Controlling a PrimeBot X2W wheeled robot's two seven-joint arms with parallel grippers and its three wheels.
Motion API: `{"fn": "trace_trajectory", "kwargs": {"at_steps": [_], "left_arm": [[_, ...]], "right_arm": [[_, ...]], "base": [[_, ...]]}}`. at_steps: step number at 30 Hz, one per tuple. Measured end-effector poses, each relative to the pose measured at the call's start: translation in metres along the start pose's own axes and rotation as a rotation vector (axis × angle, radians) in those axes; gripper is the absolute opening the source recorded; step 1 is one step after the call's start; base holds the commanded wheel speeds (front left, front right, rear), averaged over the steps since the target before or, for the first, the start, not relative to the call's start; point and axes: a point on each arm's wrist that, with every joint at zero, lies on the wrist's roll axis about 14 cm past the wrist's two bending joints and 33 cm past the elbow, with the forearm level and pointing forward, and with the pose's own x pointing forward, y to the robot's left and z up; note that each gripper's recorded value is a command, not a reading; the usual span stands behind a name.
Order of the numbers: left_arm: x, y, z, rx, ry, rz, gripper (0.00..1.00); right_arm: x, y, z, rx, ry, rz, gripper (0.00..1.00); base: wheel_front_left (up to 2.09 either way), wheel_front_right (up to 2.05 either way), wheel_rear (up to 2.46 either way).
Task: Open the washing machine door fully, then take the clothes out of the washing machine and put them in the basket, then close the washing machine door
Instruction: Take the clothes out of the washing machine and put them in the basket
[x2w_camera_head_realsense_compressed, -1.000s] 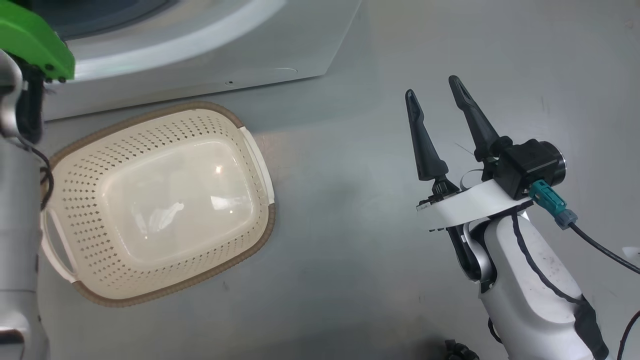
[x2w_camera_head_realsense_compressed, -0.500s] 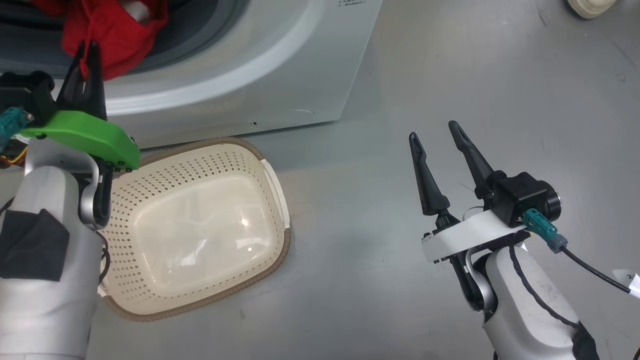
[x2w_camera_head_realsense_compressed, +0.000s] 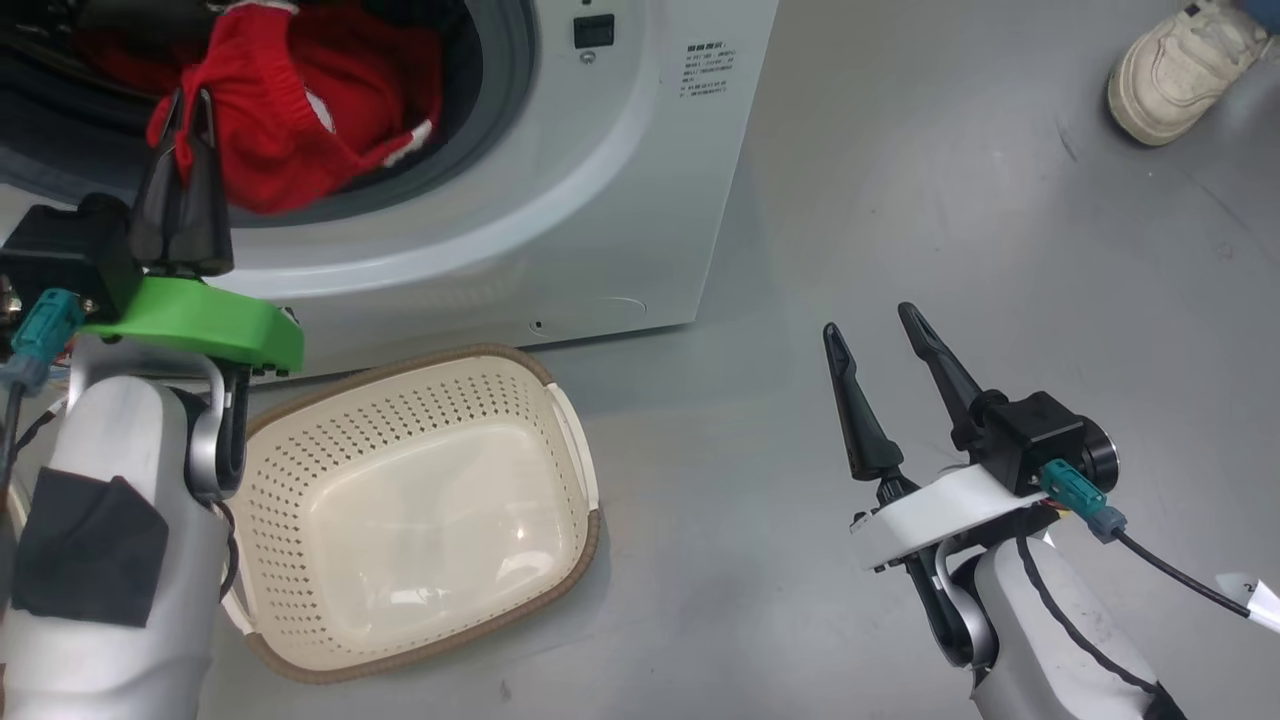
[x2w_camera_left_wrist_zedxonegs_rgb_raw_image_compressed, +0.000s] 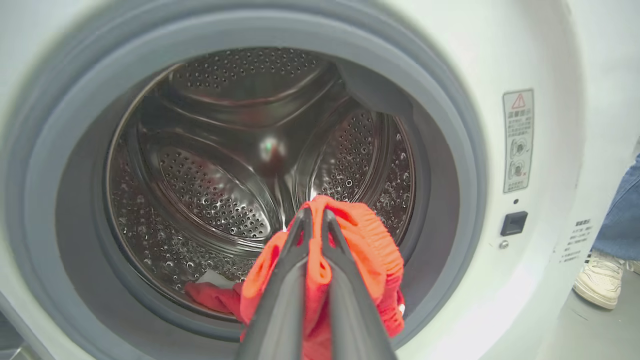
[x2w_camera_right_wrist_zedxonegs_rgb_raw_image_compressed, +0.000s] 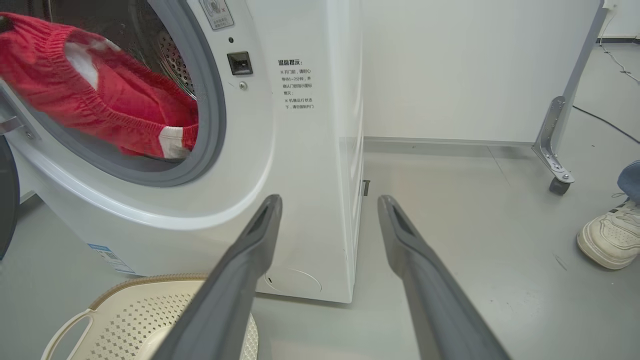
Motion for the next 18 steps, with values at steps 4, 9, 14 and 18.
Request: {"fn": "trace_trajectory", "kwargs": {"at_steps": [4,9,14,18], "left_arm": [[-0.009,-0.006,0.027,0.003,-0.071,-0.002,0.0],[-0.023,-0.013,0.058,0.002,-0.153,-0.007,0.0],[-0.046,-0.016,0.071,-0.001,-0.181,0.007,0.0],[-0.065,-0.021,0.076,-0.008,-0.189,0.011,0.0]], "right_arm": [[-0.007,0.002,0.007,-0.001,-0.016,0.002,1.0],[-0.018,0.006,0.012,0.001,-0.028,0.005,1.0],[-0.031,0.009,0.015,0.007,-0.034,0.003,1.0],[-0.042,0.013,0.016,0.01,-0.038,0.005,1.0]], "base": [[0.0,0.0,0.0],[0.0,0.0,0.0],[0.0,0.0,0.0],[0.0,0.0,0.0]]}}
